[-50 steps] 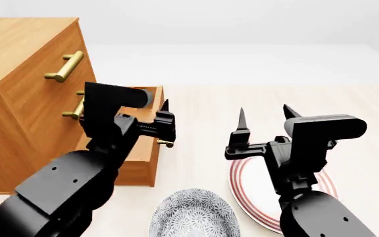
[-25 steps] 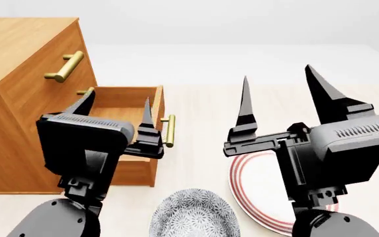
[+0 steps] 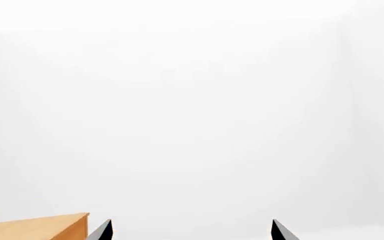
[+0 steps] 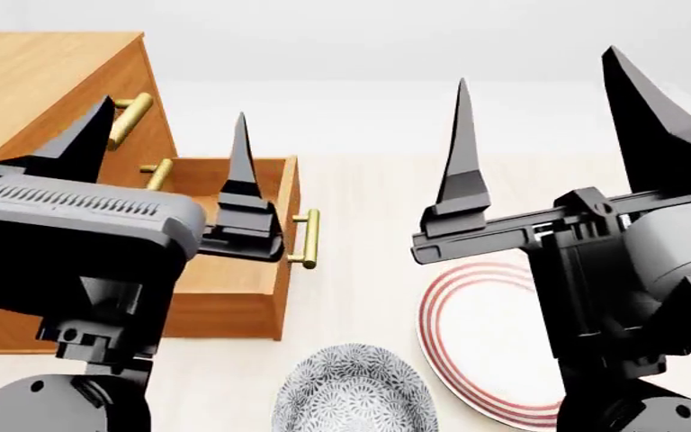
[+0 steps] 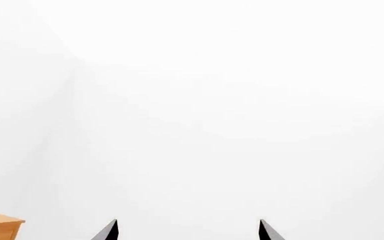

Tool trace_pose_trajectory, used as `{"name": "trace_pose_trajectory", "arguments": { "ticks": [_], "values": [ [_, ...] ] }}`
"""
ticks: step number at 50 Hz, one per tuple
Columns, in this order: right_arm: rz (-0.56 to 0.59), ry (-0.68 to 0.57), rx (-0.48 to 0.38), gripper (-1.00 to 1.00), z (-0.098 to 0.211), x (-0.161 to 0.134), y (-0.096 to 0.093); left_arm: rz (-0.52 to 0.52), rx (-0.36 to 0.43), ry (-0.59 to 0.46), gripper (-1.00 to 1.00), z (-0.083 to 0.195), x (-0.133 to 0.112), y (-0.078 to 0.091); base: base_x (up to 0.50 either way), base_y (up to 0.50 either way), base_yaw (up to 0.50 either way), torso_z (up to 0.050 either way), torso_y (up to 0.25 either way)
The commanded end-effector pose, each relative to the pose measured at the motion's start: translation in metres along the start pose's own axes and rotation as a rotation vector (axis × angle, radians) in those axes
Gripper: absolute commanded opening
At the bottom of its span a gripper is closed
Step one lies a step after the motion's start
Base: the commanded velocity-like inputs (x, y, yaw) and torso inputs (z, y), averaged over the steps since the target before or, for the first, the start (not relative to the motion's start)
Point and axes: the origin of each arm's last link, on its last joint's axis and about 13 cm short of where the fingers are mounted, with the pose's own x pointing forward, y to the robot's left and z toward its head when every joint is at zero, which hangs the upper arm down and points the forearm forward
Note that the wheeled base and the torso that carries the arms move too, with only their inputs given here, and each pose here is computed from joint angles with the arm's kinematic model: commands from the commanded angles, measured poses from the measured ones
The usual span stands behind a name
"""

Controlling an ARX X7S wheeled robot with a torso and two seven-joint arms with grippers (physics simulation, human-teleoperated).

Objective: Open the bottom drawer of the cabinet.

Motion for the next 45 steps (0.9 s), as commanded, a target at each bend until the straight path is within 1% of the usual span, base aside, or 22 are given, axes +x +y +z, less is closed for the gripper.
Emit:
{"name": "trace_pose_trajectory", "arguments": {
  "ticks": [1, 9, 21, 45],
  "values": [
    [-0.012, -0.069, -0.023, 1.00, 0.026, 0.013, -0.005, 0.011, 0.017, -0.056, 1.00, 0.017, 0.001, 0.002, 0.00, 0.00, 0.00, 0.000, 0.000],
    [-0.018, -0.102, -0.019, 1.00, 0.042, 0.026, -0.006, 0.012, 0.018, -0.071, 1.00, 0.022, 0.001, 0.003, 0.00, 0.00, 0.00, 0.000, 0.000],
    [-0.014, -0.142, -0.014, 1.00, 0.055, 0.027, -0.007, 0.008, 0.028, -0.101, 1.00, 0.032, -0.001, 0.002, 0.00, 0.00, 0.00, 0.000, 0.000],
    [-0.010, -0.161, -0.007, 1.00, 0.059, 0.023, -0.007, 0.019, 0.025, -0.166, 1.00, 0.057, 0.001, 0.004, 0.00, 0.00, 0.00, 0.000, 0.000]
  ]
}}
